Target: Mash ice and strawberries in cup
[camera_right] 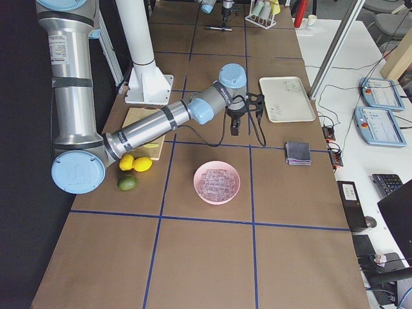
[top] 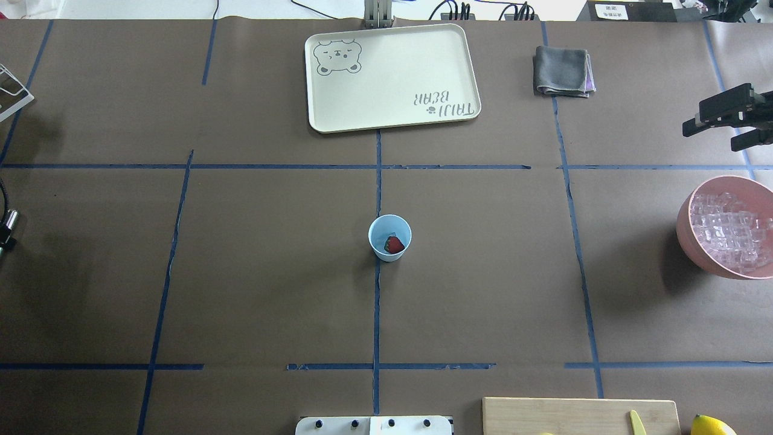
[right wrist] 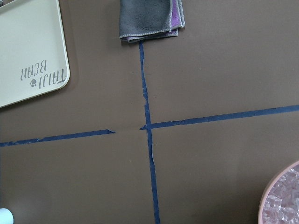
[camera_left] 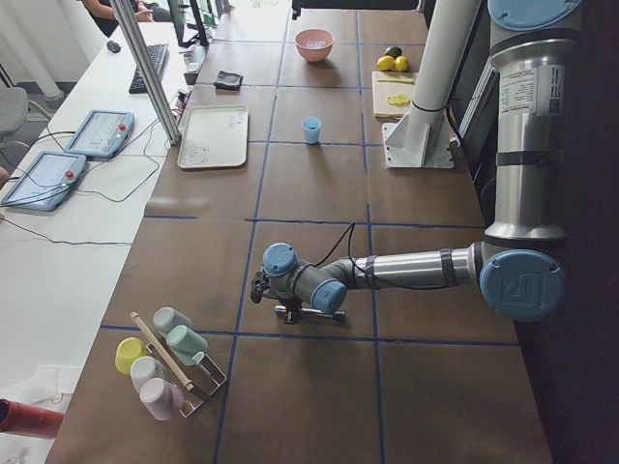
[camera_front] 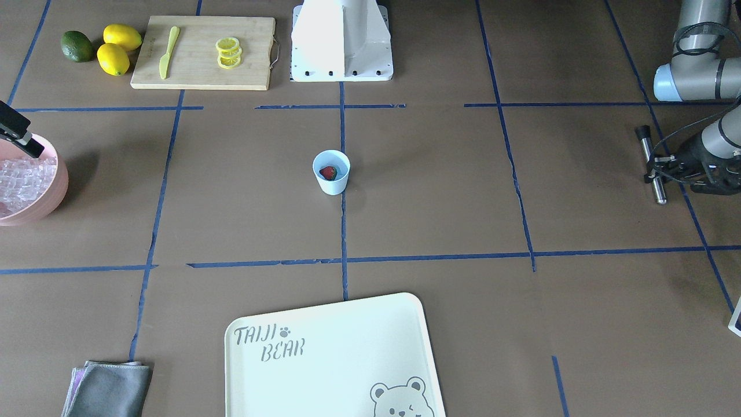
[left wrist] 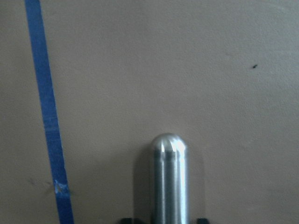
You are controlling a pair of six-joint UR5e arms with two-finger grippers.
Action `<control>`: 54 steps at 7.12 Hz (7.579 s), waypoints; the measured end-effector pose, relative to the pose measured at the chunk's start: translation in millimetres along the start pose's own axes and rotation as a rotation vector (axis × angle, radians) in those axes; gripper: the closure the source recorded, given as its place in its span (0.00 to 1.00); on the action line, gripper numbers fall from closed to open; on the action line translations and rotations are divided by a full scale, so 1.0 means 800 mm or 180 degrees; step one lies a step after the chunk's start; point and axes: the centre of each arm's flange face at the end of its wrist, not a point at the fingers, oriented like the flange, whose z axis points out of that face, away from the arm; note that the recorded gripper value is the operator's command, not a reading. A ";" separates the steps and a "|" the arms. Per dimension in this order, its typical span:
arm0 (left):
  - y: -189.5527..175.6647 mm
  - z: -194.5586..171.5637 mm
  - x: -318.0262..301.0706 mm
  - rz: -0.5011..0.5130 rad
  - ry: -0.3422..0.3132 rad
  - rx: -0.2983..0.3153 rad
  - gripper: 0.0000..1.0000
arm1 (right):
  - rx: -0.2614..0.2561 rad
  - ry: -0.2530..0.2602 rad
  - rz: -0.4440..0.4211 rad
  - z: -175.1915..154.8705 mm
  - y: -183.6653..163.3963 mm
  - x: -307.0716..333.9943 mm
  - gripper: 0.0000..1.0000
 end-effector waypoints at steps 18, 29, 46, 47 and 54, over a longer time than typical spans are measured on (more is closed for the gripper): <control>0.102 -0.152 0.821 0.1918 0.1200 0.4333 0.99 | -0.0238 -0.0005 0.0188 0.022 0.010 0.036 0.00; 0.072 -0.085 0.850 0.2020 0.1022 0.4369 1.00 | -0.0264 -0.0003 0.0207 0.026 0.009 0.040 0.00; -0.065 -0.118 0.120 0.1069 -0.1350 0.1278 1.00 | -0.0324 0.0093 0.0272 0.034 0.025 0.076 0.00; -0.059 -0.104 0.102 0.0853 -0.1390 0.0878 1.00 | -0.0324 0.0092 0.0270 0.034 0.025 0.076 0.00; -0.064 -0.065 0.116 -0.0079 -0.0822 -0.0116 1.00 | -0.0311 0.0084 0.0251 0.033 0.025 0.073 0.00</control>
